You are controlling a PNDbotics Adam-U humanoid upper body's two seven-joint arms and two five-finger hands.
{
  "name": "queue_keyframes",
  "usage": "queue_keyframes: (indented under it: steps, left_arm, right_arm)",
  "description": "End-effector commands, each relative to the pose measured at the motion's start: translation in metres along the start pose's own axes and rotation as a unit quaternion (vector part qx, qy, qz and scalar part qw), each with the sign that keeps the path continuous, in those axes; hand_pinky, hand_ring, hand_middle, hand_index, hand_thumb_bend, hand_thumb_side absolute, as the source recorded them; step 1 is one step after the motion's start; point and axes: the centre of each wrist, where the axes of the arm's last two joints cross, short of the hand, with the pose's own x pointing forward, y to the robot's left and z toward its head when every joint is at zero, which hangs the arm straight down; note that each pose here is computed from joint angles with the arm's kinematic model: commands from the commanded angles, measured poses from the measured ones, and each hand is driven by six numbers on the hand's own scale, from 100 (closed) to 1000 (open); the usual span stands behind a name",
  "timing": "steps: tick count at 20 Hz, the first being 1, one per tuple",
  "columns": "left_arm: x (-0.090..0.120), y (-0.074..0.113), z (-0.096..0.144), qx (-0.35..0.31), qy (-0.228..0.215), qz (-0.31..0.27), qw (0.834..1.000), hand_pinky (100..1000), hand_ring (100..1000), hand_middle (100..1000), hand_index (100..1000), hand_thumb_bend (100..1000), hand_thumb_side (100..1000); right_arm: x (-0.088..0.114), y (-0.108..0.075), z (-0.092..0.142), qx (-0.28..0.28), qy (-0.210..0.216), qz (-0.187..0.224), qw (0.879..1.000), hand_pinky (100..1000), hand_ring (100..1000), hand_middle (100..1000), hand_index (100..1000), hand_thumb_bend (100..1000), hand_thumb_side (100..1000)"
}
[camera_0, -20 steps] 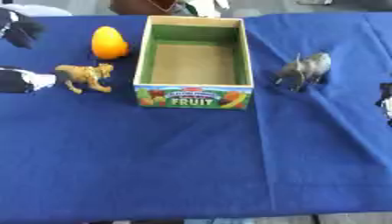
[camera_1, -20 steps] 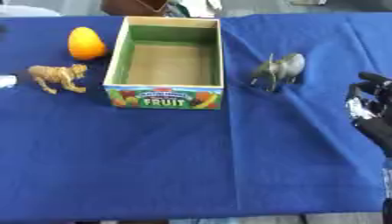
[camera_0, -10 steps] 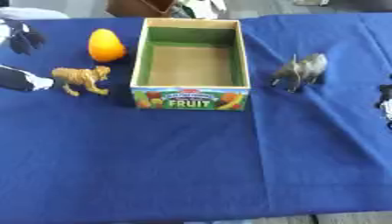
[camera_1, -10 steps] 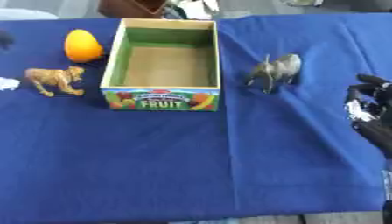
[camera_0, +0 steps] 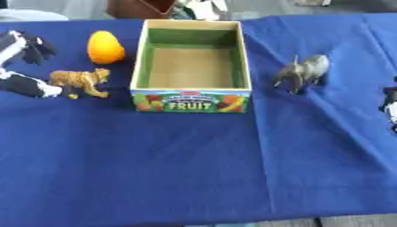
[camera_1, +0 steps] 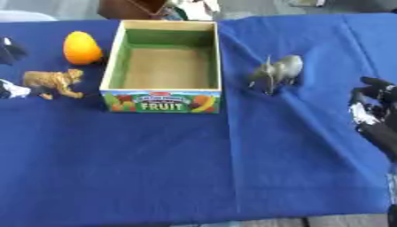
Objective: Pick up objects on the table and place them in the box.
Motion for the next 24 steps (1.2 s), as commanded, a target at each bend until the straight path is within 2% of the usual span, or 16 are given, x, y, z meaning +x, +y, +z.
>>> queue_keyframes:
  steps: [1,12,24]
  left_arm:
    - [-0.001,0.009,-0.003,-0.001,-0.002,-0.015,1.0,633,579,572,721,693,261]
    - [-0.002,0.0,-0.016,0.026,0.015,-0.034,0.999,614,558,553,707,634,246]
    - [-0.001,-0.003,-0.025,0.047,0.021,-0.07,0.996,625,567,558,709,638,252]
  right_arm:
    - [0.005,-0.006,-0.004,0.002,-0.01,0.01,1.0,590,794,603,812,100,262]
    - [0.006,-0.003,-0.005,0.007,-0.013,0.007,1.0,591,795,603,813,100,264]
    - [0.005,-0.003,-0.005,0.007,-0.012,0.007,1.0,592,795,603,813,100,266]
